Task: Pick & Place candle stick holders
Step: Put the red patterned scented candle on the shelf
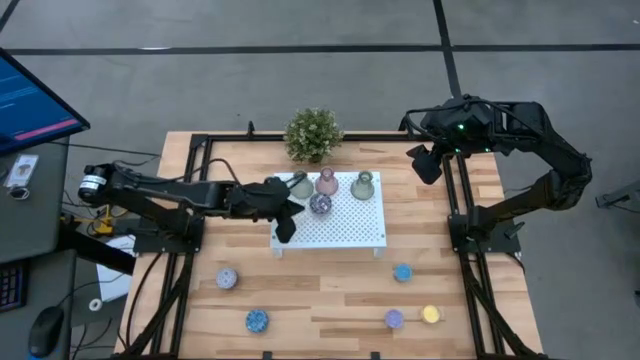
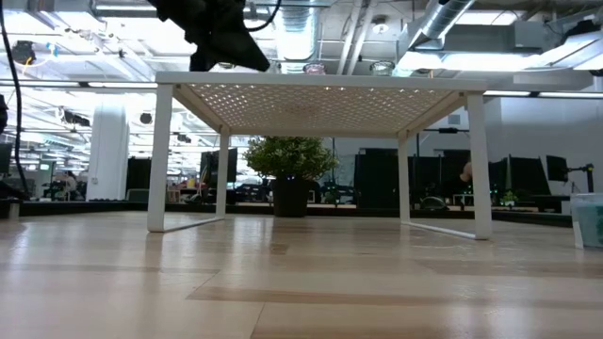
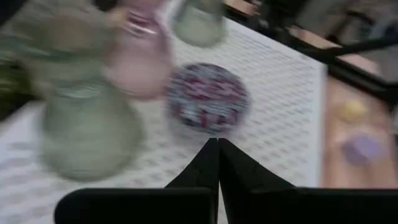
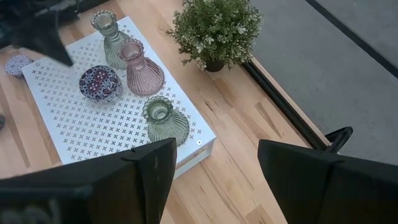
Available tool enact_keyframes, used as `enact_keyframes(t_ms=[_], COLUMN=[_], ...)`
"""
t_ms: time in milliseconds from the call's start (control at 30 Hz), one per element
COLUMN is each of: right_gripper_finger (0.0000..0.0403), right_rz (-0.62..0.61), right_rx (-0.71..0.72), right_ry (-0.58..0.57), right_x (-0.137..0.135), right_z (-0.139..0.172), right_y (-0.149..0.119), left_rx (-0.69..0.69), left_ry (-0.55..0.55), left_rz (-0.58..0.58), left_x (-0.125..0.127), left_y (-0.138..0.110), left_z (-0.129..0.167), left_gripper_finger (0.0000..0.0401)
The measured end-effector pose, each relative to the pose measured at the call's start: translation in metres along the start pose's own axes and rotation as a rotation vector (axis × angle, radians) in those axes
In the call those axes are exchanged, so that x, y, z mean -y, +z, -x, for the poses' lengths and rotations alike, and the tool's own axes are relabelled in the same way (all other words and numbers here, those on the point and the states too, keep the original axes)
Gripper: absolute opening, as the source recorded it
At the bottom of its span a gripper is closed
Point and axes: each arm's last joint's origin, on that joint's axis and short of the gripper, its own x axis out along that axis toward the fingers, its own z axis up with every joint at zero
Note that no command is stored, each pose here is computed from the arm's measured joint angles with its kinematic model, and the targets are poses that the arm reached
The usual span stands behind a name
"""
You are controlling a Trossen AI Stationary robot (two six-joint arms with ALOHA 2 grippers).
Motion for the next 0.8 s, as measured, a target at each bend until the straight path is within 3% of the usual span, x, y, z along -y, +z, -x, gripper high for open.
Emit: enact_keyframes(t_ms=[233, 800], right_gripper_finger=[0.0219, 0.0219], right_rz=[-0.002, -0.002], right_rx=[0.0, -0.002], right_ry=[0.002, 0.002], right_x=[0.0, 0.0], right_z=[0.0, 0.0], right_y=[0.0, 0.0], left_rx=[-0.005, -0.016], left_ry=[0.064, 0.078], left_rz=[0.0, -0.027], left_x=[-0.006, -0.004], left_y=[-0.001, -0.007], left_z=[-0.009, -0.031], left_gripper_finger=[0.0002, 0.0002])
